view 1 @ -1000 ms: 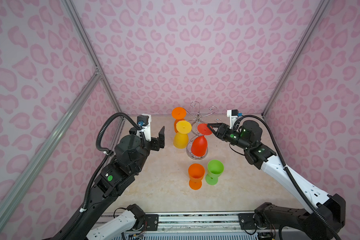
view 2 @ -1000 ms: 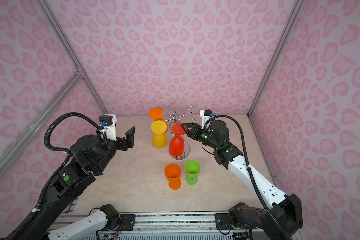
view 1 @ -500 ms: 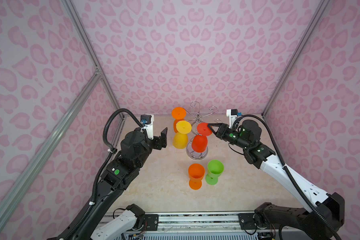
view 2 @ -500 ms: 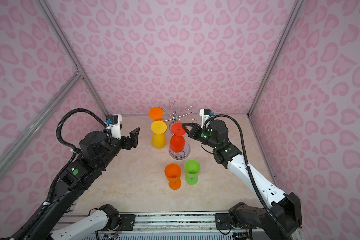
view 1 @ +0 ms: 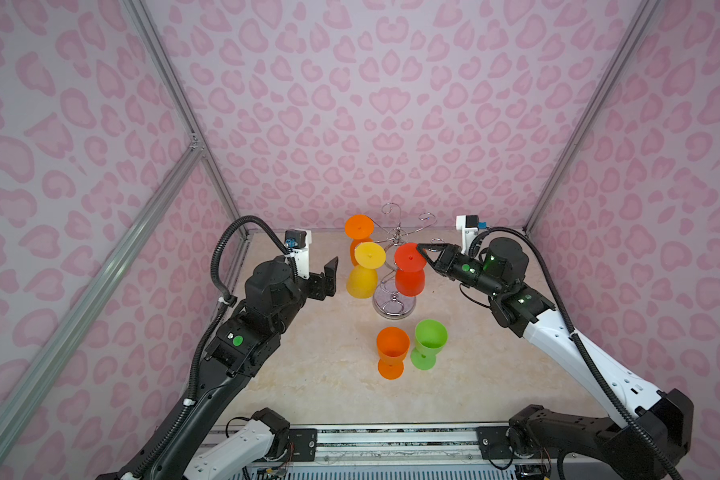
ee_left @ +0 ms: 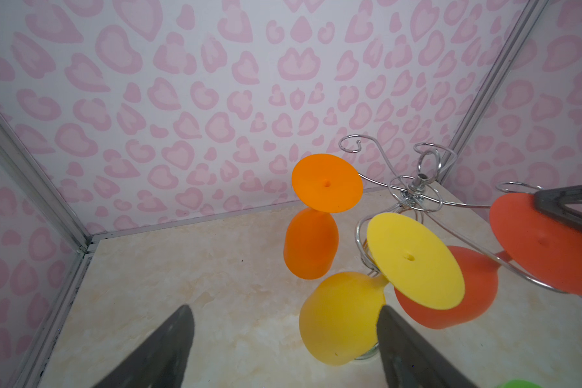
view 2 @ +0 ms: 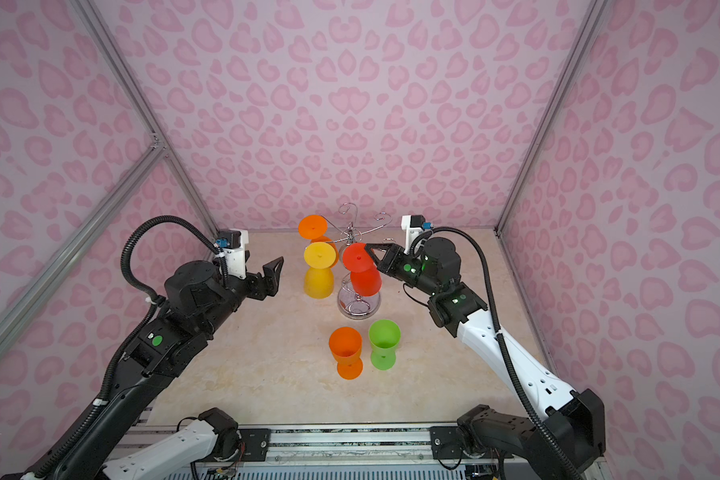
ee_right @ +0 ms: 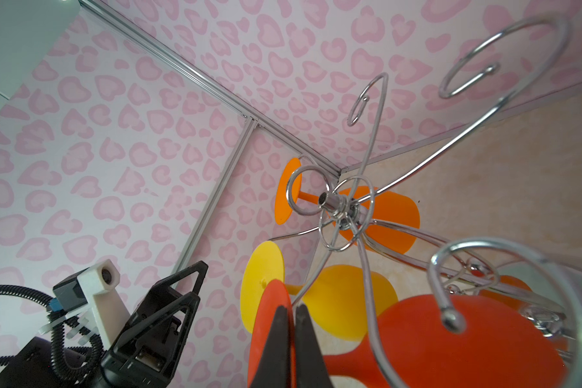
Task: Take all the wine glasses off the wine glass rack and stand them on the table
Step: 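Move the right gripper to the red glass's base on the rack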
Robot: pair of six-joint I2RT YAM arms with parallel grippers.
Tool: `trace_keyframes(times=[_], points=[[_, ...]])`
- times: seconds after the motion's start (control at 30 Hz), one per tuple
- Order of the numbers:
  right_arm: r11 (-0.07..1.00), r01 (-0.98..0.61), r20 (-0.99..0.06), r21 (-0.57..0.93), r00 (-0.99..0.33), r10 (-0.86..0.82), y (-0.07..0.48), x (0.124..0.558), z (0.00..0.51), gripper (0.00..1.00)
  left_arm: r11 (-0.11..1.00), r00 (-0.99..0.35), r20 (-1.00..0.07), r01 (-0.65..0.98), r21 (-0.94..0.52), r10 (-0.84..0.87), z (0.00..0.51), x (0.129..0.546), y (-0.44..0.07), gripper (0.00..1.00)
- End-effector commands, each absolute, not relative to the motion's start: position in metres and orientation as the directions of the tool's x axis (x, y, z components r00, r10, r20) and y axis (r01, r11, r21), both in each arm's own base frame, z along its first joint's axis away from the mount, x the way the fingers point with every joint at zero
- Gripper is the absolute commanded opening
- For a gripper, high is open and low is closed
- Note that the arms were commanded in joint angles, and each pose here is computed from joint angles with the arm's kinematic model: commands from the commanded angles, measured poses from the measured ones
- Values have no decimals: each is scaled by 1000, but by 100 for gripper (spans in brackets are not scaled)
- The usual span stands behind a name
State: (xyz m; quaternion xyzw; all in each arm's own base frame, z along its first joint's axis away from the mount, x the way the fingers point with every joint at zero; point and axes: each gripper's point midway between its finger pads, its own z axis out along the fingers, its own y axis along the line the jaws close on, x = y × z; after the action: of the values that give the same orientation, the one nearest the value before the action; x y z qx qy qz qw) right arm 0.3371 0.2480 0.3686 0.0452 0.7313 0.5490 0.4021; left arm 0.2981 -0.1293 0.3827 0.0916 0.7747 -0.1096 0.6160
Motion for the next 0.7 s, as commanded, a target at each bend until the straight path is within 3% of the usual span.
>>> trace_keyframes(times=[0.0, 0.2, 0.67], points=[[350, -359, -499, 865, -689, 526, 246, 340, 369, 0, 955, -202, -979, 285, -76, -18, 389, 298, -131, 87], [247, -346, -424, 905, -711, 560, 240, 343, 376, 0, 956, -204, -979, 284, -76, -17, 388, 298, -130, 87], [156, -349, -375, 924, -747, 549, 244, 340, 383, 0, 955, -221, -975, 287, -75, -10, 383, 303, -132, 87]])
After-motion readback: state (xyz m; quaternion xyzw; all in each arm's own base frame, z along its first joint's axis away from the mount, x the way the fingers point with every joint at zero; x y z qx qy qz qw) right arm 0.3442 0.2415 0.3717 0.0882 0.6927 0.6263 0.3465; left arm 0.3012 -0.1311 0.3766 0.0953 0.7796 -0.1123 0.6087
